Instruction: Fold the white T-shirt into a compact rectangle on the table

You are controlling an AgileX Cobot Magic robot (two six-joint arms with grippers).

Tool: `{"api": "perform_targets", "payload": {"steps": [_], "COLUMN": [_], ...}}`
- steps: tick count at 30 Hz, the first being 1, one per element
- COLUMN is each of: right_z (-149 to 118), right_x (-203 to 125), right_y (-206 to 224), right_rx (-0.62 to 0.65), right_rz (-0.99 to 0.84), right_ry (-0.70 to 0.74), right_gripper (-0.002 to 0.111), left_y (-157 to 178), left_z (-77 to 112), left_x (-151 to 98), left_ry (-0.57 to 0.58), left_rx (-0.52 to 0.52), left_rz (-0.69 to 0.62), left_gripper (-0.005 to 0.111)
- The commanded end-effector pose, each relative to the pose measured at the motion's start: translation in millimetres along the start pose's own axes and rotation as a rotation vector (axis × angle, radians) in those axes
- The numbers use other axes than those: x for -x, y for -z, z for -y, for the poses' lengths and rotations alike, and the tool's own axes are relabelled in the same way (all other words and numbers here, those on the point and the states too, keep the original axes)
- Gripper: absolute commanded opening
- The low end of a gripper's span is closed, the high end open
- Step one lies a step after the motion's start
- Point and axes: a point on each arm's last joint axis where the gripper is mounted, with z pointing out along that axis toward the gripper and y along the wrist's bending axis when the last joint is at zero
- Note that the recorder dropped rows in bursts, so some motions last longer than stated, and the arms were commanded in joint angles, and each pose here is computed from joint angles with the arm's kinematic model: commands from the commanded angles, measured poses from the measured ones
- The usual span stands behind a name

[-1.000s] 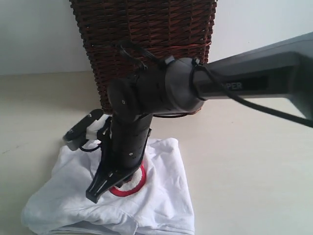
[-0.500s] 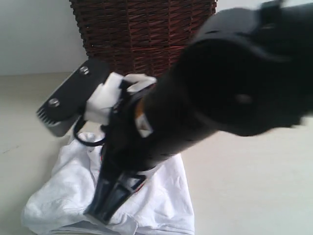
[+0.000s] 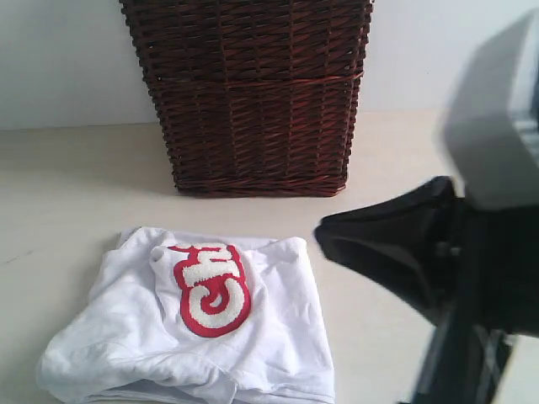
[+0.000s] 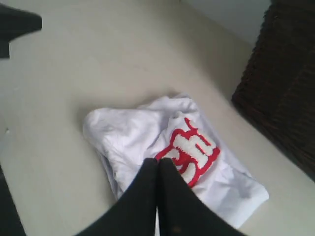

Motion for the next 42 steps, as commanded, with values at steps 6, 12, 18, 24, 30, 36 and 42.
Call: {"api": "perform_targets", "payload": {"steps": [6,12,18,24,30,36,42], "right_z": [21.7,42.6,47.2,43.2,43.3,47.1,30.3], "right_x": [-26.5,-36.3,-50.8,-55.2,-55.1,-55.0,-64.0], "right_y": [81.1,124.5,134.0,132.1,132.1,139.9,139.0], "right_rx": [-0.041,-0.149,-0.094,-0.019,-0.02,-0.12,-0.232], "right_rz": [0.389,0.653,0.631,0.579,0.58,0.635,0.789], "right_ry": [-0.163,-0.279,-0.548,-0.675,-0.673,-0.461,-0.055], "right_gripper": [0.0,0.0,0.0,0.0,0.0,0.0,0.0], "left_y": [0.1,0.1,0.1,0.1,0.1,0.1,0.1], "left_z": [0.0,0.0,0.0,0.0,0.0,0.0,0.0], "left_x": [0.1,0.1,0.1,0.1,0.1,0.1,0.1], "left_ry": [0.0,0.0,0.0,0.0,0.0,0.0,0.0], "left_rx": [0.0,0.0,0.0,0.0,0.0,0.0,0.0], "left_rz": [0.01,0.01,0.01,0.01,0.01,0.01,0.01], "left_gripper": [0.0,0.0,0.0,0.0,0.0,0.0,0.0]}}
